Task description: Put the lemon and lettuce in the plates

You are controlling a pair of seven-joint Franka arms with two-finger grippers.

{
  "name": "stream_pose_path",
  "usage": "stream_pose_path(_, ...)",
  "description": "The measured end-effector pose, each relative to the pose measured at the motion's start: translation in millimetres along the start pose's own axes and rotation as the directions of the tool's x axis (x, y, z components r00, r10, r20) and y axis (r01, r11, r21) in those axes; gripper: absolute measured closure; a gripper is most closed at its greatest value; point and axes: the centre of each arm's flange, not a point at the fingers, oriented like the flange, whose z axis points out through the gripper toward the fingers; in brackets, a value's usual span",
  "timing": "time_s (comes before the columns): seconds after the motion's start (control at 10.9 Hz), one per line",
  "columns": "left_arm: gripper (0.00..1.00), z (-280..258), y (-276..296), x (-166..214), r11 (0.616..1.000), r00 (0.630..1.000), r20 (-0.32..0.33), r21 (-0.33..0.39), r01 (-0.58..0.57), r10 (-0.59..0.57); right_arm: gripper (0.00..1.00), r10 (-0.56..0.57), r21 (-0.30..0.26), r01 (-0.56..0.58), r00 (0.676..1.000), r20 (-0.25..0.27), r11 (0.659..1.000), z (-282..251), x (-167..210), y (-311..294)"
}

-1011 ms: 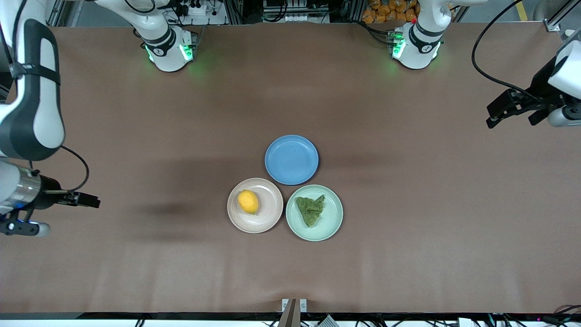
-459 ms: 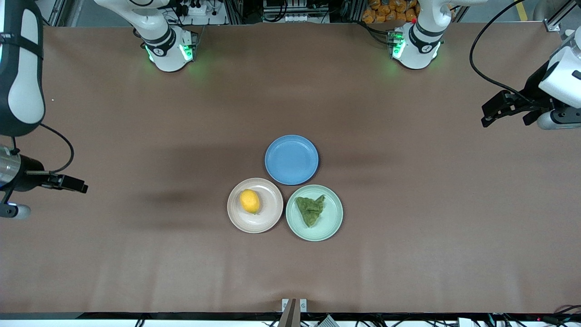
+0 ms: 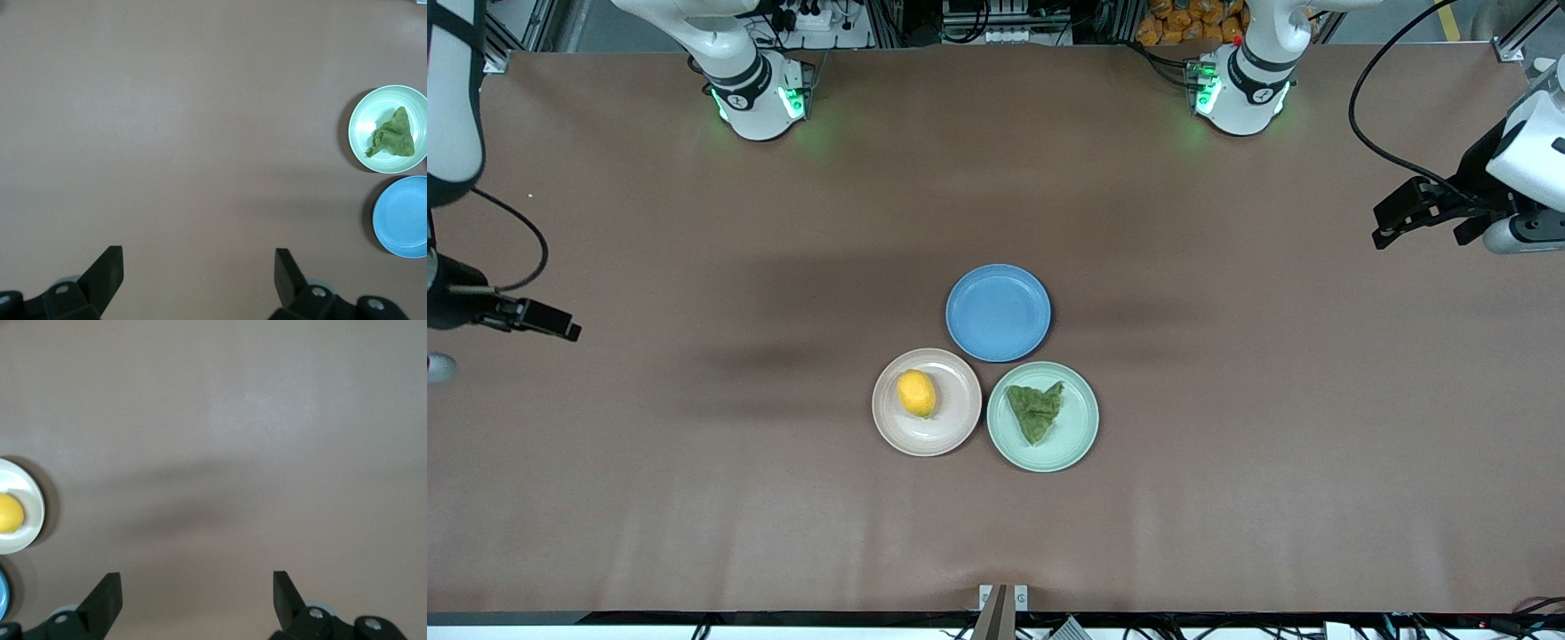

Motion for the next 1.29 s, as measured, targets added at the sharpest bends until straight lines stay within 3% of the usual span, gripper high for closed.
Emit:
stream_pose_path(0.74, 0.00, -2, -3, 1, 1.000, 1.000, -0.004, 0.000, 0.006, -0.006, 0.00, -0.015, -0.010, 0.015, 0.999, 0.043, 1.000, -72, -65, 3)
stream_pose_path(1.1, 0.00, -2, -4, 1, 1.000, 1.000, -0.004, 0.000, 0.006, -0.006, 0.00, -0.023, -0.006, 0.023, 0.999, -0.028, 1.000, -107, -71, -1)
stream_pose_path(1.29, 0.00, -2, -4, 1, 1.000, 1.000, -0.004, 0.000, 0.006, -0.006, 0.00, -0.025, -0.006, 0.025, 0.999, -0.035, 1.000, -111, -71, -2)
